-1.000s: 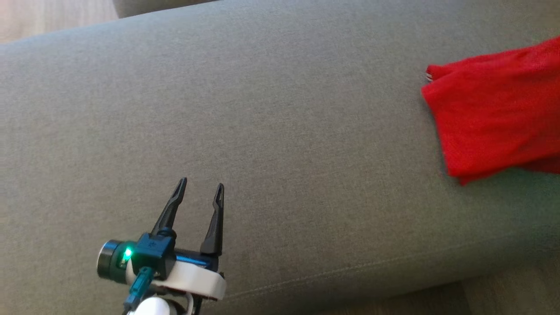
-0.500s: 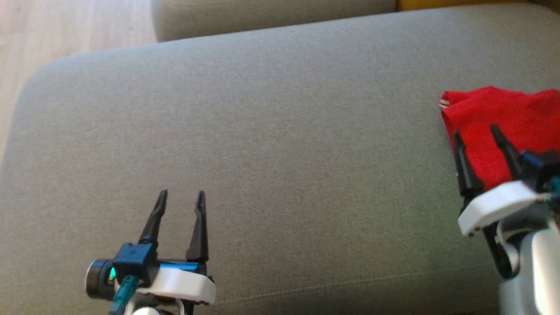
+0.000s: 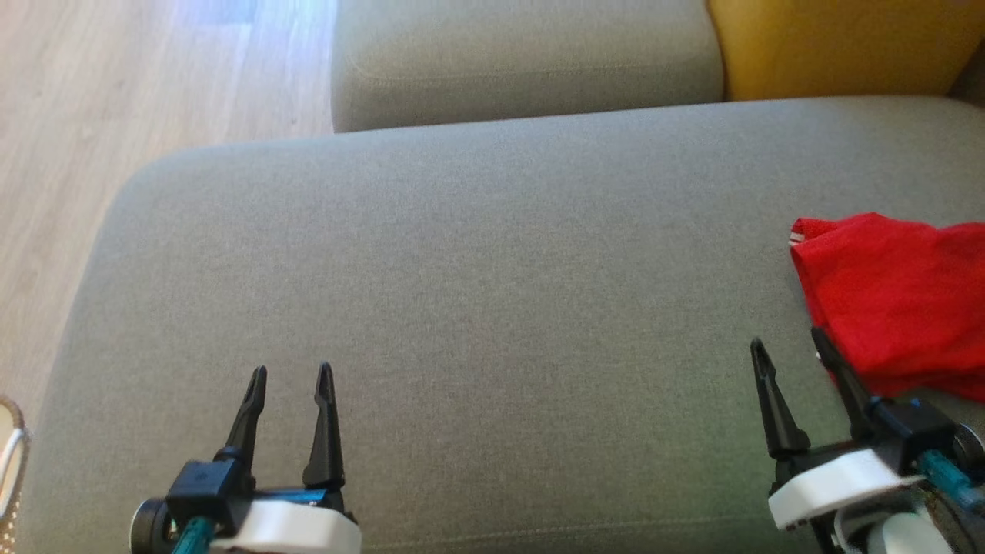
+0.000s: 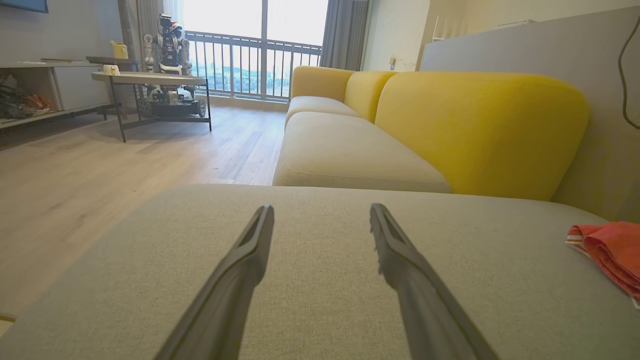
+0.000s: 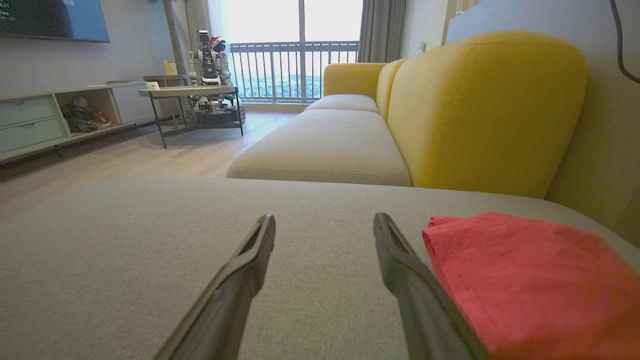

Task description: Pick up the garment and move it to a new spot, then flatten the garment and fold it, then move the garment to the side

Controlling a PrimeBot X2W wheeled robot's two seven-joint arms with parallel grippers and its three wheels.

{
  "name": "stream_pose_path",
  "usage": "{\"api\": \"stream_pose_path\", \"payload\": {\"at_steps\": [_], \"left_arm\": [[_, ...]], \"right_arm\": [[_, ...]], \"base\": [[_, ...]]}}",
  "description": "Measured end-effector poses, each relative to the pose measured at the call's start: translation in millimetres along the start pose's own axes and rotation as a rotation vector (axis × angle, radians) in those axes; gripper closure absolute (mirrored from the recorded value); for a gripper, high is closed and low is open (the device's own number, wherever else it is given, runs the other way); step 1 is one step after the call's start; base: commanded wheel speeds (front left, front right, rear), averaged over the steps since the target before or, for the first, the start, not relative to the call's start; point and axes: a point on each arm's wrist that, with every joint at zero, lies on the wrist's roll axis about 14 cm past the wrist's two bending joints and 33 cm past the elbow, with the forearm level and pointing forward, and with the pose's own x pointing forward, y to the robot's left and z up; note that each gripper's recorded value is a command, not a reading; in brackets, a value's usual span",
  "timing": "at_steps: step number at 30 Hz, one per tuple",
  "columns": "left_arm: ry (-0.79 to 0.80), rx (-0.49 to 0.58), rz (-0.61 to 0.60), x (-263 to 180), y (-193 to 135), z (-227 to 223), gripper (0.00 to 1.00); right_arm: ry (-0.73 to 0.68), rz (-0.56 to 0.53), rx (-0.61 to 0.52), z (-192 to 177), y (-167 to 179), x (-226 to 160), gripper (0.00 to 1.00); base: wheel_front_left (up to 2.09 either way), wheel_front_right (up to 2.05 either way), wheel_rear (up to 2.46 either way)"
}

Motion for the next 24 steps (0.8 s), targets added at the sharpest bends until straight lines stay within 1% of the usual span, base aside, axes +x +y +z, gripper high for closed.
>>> {"api": "stream_pose_path", "payload": {"at_steps": [5,10,19,20,24], "left_arm": [[-0.009,0.007,0.016,-7,8,3,0.0],[-0.012,0.022,0.016,-10,13,4,0.0],[-0.012,0.037,-0.003,-8,13,4,0.0],[-0.006,0.037,-0.005,-8,13,2,1.0],[0.09,0.041,0.007,-19,17,-27,1.0]], "right_arm": [[-0.031,0.002,0.005,10,2,-10,0.0],[-0.011,-0.015,0.02,3,-3,-23,0.0],[-0.005,-0.028,0.031,1,-6,-25,0.0],[0.001,-0.028,0.032,-1,-6,-26,1.0],[0.099,-0.036,0.046,-31,-6,-38,1.0]], "base": [[0.0,0.0,0.0],[0.0,0.0,0.0],[0.0,0.0,0.0],[0.0,0.0,0.0],[0.0,0.0,0.0]]}}
